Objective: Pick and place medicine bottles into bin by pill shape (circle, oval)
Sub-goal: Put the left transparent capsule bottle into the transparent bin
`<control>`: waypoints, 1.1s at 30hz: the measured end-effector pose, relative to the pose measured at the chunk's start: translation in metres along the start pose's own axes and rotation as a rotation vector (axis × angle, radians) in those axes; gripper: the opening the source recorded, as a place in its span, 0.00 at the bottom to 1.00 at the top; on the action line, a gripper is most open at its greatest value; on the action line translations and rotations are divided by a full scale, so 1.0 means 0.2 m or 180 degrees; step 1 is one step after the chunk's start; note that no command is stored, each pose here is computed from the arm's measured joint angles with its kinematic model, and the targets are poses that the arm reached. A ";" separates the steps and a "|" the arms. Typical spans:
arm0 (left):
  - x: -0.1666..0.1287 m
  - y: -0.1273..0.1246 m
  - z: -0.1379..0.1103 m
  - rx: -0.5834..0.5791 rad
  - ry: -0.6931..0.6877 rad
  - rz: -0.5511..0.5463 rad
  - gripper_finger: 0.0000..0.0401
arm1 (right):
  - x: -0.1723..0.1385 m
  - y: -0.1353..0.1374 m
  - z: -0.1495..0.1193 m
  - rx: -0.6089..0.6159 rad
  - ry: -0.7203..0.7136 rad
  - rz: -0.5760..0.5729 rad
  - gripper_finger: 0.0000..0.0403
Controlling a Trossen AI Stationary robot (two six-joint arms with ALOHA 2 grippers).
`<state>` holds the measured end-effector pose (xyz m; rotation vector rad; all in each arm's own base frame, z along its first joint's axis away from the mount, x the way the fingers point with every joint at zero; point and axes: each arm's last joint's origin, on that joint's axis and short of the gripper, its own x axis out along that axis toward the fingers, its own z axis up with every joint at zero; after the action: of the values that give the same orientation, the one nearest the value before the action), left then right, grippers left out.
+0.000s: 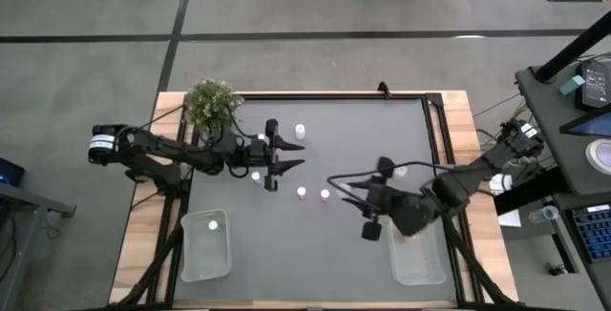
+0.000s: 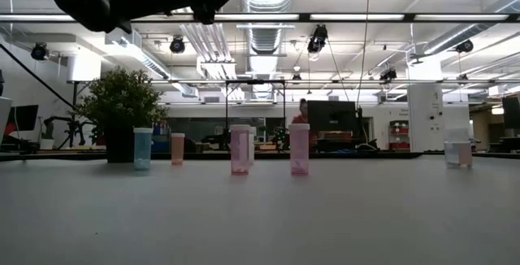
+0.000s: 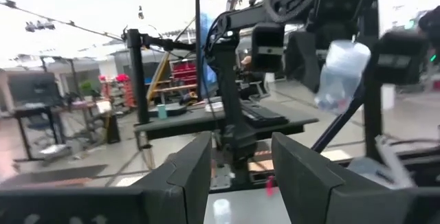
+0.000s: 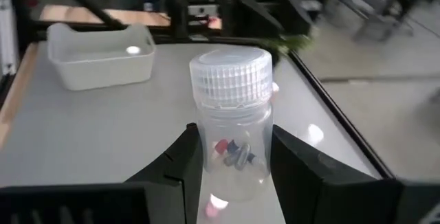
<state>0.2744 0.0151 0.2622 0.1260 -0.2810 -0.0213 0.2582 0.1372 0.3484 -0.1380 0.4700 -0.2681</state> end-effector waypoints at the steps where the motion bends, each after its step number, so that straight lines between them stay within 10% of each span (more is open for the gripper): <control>1: 0.00 0.00 0.00 -0.0053 -0.0003 -0.0014 0.33 | 0.03 -0.01 0.00 -0.0071 -0.0024 0.0064 0.32; 10: -0.01 -0.08 0.00 -0.0107 -0.0017 -0.0404 0.34 | 0.25 -0.13 -0.13 -0.0126 -0.0577 0.0600 0.32; 22: 0.01 -0.12 -0.02 -0.0403 0.0097 -0.0309 0.58 | 0.35 -0.28 -0.29 0.1177 -0.1812 0.0458 0.32; 33: 0.18 -0.13 -0.10 -0.0639 0.0108 -0.0320 0.63 | 0.39 -0.28 -0.30 0.1178 -0.1839 0.0427 0.32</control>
<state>0.3151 -0.0086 0.2499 -0.0591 -0.2372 -0.1465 0.2845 0.0579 0.2737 0.1767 -0.1477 -0.1683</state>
